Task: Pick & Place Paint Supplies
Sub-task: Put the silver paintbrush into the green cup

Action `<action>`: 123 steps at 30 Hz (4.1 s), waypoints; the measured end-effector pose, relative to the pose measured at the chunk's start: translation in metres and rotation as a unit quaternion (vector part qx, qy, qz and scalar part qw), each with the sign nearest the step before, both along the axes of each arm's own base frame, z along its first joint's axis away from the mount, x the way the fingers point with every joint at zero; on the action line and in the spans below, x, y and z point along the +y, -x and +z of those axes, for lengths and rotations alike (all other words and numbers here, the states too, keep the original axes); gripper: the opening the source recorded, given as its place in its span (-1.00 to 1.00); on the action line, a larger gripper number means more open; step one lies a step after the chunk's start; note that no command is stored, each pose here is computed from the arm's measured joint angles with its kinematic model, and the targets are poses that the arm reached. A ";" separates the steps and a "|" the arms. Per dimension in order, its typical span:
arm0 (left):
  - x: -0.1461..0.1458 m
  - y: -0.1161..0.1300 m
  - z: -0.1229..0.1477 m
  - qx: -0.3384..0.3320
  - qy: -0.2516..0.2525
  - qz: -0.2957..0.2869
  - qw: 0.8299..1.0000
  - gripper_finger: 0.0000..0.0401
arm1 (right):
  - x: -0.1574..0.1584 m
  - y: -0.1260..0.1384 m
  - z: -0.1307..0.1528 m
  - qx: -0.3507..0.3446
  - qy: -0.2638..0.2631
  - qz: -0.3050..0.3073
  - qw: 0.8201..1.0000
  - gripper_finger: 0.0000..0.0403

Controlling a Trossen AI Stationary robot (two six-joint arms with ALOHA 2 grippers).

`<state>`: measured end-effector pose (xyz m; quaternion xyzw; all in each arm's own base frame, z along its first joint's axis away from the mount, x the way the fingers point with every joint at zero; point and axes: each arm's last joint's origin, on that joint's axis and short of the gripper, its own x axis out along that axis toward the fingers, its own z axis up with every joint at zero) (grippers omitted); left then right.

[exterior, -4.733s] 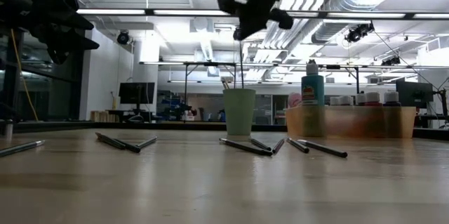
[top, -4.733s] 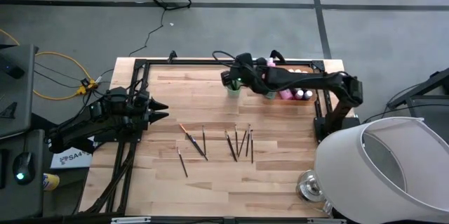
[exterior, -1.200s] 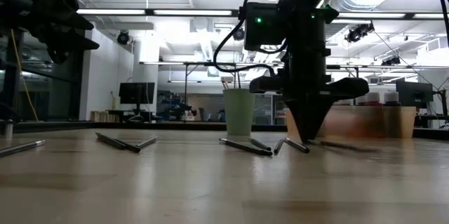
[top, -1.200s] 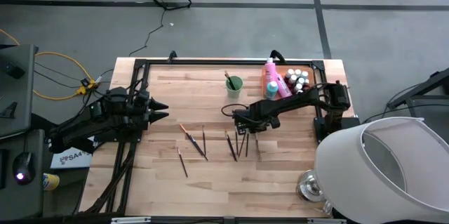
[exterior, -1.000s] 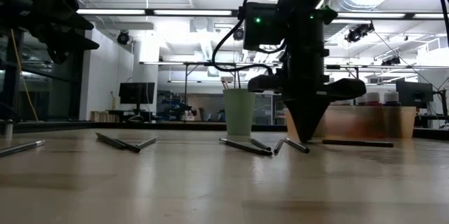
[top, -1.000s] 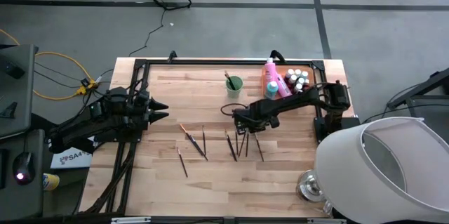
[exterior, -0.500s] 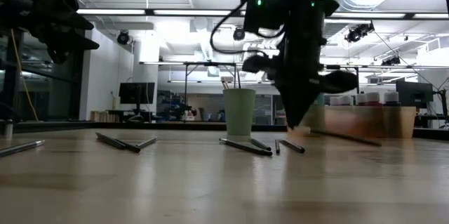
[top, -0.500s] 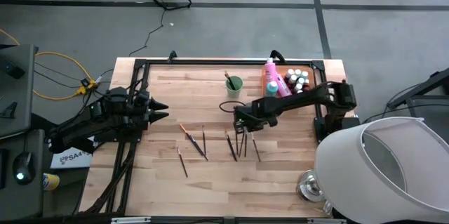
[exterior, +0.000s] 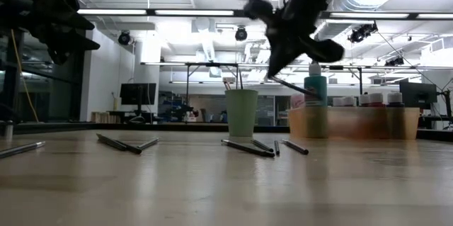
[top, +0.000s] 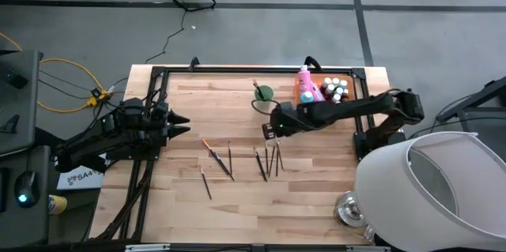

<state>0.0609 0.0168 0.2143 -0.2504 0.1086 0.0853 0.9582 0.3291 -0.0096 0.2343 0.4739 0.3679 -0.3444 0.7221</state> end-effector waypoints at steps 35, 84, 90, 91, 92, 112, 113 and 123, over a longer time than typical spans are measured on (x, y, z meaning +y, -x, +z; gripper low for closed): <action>0.000 0.000 0.000 0.000 0.000 0.001 1.000 0.07 | -0.074 -0.018 0.069 -0.105 0.478 -0.070 0.869 -0.98; 0.000 0.000 0.000 0.000 0.000 0.001 1.000 0.07 | -0.013 -0.002 -0.016 0.047 0.037 -0.005 0.998 -0.16; 0.000 0.000 0.000 0.000 0.000 0.001 1.000 0.07 | -0.012 -0.005 -0.030 0.069 -0.019 -0.043 0.997 -0.16; 0.000 0.000 0.000 0.000 0.000 0.001 1.000 0.07 | -0.011 -0.006 -0.034 0.073 -0.028 -0.050 0.996 -0.15; 0.000 0.000 0.000 0.000 0.000 0.001 1.000 0.07 | -0.011 -0.007 -0.036 0.076 -0.036 -0.053 0.995 -0.13; 0.000 0.000 0.000 0.000 0.000 0.001 1.000 0.07 | -0.010 -0.018 -0.080 0.141 -0.080 -0.060 0.985 -0.05; 0.000 0.000 0.000 0.000 0.000 0.001 1.000 0.07 | -0.010 -0.019 -0.081 0.139 -0.081 -0.060 0.985 -0.05; 0.000 0.000 0.000 0.000 0.000 0.001 1.000 0.07 | -0.011 -0.022 -0.095 0.154 -0.080 -0.063 0.983 -0.16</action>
